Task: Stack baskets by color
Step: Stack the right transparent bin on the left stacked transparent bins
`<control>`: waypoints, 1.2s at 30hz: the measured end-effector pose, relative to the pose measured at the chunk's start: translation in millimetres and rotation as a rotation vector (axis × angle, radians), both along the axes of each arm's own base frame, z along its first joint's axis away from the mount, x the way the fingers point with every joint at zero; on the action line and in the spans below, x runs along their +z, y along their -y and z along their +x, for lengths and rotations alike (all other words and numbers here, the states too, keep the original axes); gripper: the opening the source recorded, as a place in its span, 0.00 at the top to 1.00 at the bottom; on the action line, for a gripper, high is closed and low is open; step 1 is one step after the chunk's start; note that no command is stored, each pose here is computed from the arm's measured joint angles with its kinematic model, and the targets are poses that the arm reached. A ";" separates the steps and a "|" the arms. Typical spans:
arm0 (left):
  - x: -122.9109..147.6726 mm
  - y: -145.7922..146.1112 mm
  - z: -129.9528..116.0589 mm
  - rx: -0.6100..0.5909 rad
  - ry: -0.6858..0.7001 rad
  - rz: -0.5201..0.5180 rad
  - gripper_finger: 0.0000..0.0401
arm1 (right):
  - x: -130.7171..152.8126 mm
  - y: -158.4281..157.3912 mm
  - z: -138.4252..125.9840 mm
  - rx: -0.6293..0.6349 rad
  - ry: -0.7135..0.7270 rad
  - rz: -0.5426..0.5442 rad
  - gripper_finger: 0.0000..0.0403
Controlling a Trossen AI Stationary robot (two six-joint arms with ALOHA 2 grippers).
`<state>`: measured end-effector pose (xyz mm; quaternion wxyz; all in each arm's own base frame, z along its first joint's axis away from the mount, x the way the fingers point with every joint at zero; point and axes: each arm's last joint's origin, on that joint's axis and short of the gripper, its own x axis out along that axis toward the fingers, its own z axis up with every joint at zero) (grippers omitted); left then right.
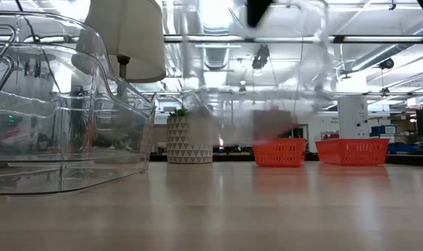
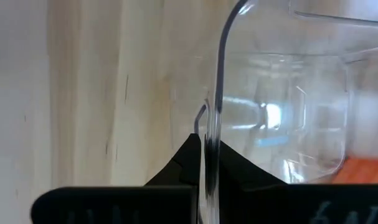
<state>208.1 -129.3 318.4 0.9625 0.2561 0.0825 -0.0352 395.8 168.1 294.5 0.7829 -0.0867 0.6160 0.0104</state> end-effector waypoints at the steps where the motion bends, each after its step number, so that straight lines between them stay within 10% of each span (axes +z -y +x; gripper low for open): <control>1: -3.0 2.0 4.4 -0.003 -0.002 0.000 0.67 | -6.8 -0.2 -1.0 -0.005 -0.028 0.000 0.98; 14: -8.8 7.8 19.8 -0.027 0.001 -0.079 0.67 | -69.4 3.7 -7.6 -0.082 -0.153 -0.064 0.97; 23: -12.7 12.8 27.5 -0.020 0.013 -0.192 0.67 | -69.1 3.2 -11.9 -0.030 -0.121 -0.086 0.78; 36: -23.0 28.1 71.4 0.003 -0.016 -0.259 0.67 | -31.6 -7.9 -107.9 0.040 0.295 -0.120 0.67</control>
